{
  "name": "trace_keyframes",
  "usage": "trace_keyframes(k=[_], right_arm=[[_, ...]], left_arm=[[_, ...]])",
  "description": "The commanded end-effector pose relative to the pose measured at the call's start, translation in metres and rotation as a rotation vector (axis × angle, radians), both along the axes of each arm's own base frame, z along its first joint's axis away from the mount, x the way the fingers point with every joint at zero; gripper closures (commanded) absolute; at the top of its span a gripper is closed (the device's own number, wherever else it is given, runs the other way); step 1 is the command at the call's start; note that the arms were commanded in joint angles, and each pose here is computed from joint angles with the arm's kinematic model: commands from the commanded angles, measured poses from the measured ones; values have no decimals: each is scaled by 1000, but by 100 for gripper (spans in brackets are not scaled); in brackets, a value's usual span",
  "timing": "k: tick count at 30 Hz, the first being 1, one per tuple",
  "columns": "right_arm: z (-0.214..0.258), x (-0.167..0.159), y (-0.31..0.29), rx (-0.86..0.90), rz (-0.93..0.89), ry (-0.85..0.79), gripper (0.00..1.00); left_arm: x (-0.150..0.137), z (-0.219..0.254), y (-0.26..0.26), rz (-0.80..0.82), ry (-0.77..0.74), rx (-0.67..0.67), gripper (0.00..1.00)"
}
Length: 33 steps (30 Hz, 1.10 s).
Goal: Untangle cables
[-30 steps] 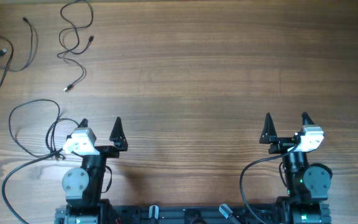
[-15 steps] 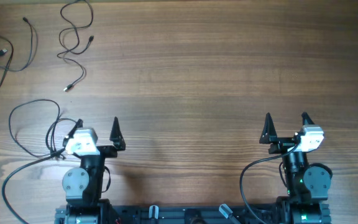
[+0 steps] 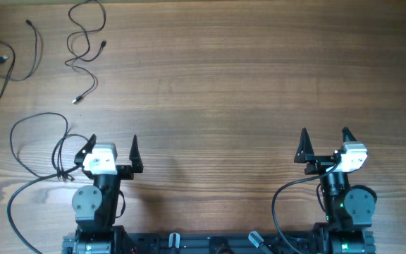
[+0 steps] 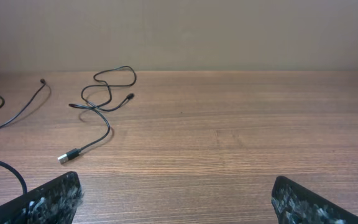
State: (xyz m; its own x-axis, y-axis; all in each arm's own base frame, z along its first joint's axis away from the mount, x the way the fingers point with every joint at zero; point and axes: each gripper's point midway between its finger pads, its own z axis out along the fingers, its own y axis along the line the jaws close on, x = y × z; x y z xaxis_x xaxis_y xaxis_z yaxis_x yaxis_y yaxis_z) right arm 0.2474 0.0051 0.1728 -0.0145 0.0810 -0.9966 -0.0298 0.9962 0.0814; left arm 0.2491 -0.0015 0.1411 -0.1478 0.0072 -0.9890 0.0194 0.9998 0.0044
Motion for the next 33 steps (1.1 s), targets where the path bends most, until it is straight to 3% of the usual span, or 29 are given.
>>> trace_keyframes(k=[1, 20, 33], right_arm=[[3, -1, 3, -2, 16, -16, 0], [3, -1, 3, -3, 16, -17, 0], [3, -1, 3, -3, 16, -17, 0]], left_arm=[[0, -4, -3, -23, 11, 18, 0], [-3, 17, 10, 31, -79, 23, 0], [-3, 17, -3, -20, -80, 21, 0]])
